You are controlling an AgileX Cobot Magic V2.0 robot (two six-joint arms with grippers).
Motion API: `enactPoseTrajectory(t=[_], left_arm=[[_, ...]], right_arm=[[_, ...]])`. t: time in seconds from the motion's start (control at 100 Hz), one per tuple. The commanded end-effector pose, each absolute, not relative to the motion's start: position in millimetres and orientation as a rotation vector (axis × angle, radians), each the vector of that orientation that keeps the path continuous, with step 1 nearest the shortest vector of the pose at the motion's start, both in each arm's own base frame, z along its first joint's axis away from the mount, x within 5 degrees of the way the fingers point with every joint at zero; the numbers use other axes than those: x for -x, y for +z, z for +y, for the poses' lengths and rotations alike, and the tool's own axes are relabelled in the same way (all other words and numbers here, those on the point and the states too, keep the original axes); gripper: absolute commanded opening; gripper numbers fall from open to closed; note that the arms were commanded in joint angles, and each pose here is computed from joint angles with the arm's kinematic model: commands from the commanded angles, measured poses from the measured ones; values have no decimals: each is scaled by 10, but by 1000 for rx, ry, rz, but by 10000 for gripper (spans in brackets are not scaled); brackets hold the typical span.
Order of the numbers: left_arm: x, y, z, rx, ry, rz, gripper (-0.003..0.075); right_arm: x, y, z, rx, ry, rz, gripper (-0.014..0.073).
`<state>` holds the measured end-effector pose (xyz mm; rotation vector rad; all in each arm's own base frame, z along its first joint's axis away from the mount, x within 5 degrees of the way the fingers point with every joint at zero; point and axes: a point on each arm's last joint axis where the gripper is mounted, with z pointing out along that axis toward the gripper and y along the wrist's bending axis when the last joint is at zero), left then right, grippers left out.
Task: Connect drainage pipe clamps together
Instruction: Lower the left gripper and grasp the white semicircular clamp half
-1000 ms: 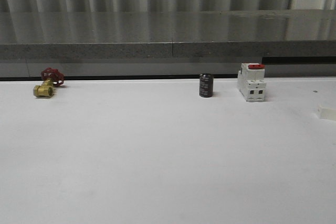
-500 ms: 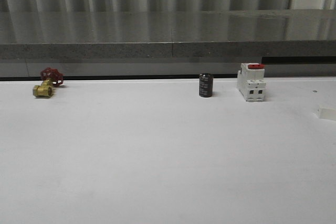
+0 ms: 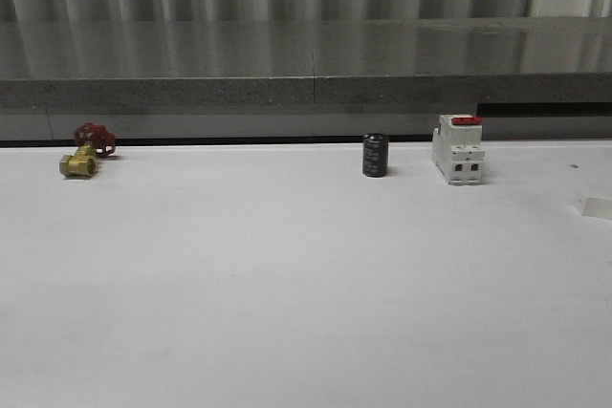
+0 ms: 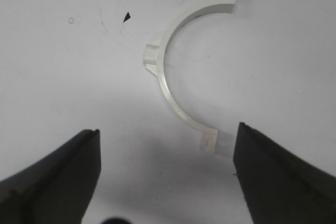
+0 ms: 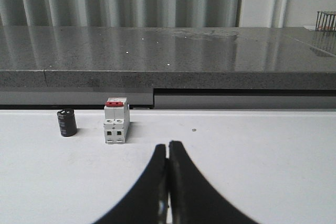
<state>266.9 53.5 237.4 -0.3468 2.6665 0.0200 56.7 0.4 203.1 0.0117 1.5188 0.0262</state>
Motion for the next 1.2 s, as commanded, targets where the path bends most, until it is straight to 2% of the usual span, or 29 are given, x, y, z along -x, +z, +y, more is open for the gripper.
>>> enactPoseTrajectory(t=[0.0, 0.2, 0.55, 0.81, 1.02, 1.09, 1.19], left_arm=[[-2849, 2469, 574, 381, -5, 2623, 523], [-3169, 2237, 639, 327, -10, 2776, 523], [-3545, 1932, 736, 313, 9, 2859, 523], [-3683, 1857, 775, 299, 28, 2849, 506], [-3706, 1793, 794, 280, 53, 2853, 426], [-3717, 1797, 799, 275, 59, 2840, 354], [-3717, 1797, 799, 275, 59, 2840, 203]], right_arm=[[-533, 2164, 12, 6, 23, 1408, -69], [-533, 2164, 12, 6, 23, 1408, -69], [-533, 2164, 12, 6, 23, 1408, -69], [-534, 2163, 12, 6, 23, 1409, -69], [-534, 2163, 12, 6, 23, 1409, -69], [-534, 2163, 12, 6, 23, 1409, -69], [-534, 2163, 12, 6, 23, 1409, -69]])
